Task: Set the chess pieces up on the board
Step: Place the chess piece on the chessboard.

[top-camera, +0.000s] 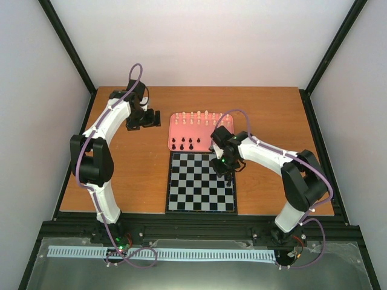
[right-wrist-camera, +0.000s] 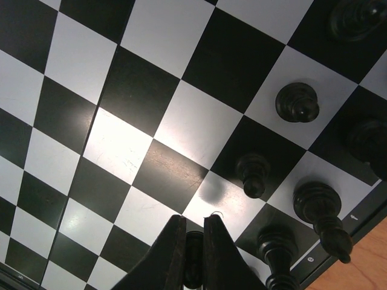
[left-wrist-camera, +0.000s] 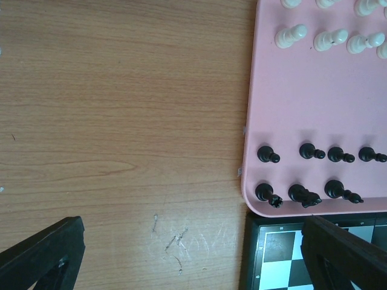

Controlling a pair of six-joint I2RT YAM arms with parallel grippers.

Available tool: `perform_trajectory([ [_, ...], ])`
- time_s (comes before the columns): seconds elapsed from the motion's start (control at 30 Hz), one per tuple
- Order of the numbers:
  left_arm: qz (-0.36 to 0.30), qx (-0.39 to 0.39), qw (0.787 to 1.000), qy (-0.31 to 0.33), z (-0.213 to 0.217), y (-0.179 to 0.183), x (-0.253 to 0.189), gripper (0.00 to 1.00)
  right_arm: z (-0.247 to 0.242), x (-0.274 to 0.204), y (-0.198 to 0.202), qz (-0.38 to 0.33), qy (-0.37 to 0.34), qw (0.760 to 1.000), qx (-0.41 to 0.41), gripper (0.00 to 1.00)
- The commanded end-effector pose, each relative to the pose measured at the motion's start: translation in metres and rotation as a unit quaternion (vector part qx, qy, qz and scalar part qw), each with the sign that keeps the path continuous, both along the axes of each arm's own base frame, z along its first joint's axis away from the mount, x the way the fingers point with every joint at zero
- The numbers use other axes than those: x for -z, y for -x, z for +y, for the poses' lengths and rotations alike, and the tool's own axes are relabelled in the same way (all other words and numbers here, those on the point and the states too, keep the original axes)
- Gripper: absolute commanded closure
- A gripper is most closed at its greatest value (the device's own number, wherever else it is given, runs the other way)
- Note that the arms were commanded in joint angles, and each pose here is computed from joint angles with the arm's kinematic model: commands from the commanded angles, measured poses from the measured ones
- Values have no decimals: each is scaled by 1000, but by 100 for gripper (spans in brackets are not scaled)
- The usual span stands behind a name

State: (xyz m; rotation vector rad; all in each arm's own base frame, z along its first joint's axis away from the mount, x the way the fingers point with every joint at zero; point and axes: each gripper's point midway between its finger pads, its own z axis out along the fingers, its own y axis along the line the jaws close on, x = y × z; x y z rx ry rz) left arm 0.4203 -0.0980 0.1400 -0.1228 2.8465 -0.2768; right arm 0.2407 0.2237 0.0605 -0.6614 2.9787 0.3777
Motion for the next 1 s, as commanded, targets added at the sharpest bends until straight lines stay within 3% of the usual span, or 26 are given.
perform_trajectory([
  [0.0,-22,-5,1000,7,-1,-2,-15,0,0,10,4,7,9,1000,-2,95],
  [0.63,-21,-5,1000,5,0,-2,-15,0,-3,19,0,11,28,1000,-1,94],
  [0.97,-20,-4,1000,7,-1,-3,-14,0,-1,20,-2,10,28,1000,-5,88],
])
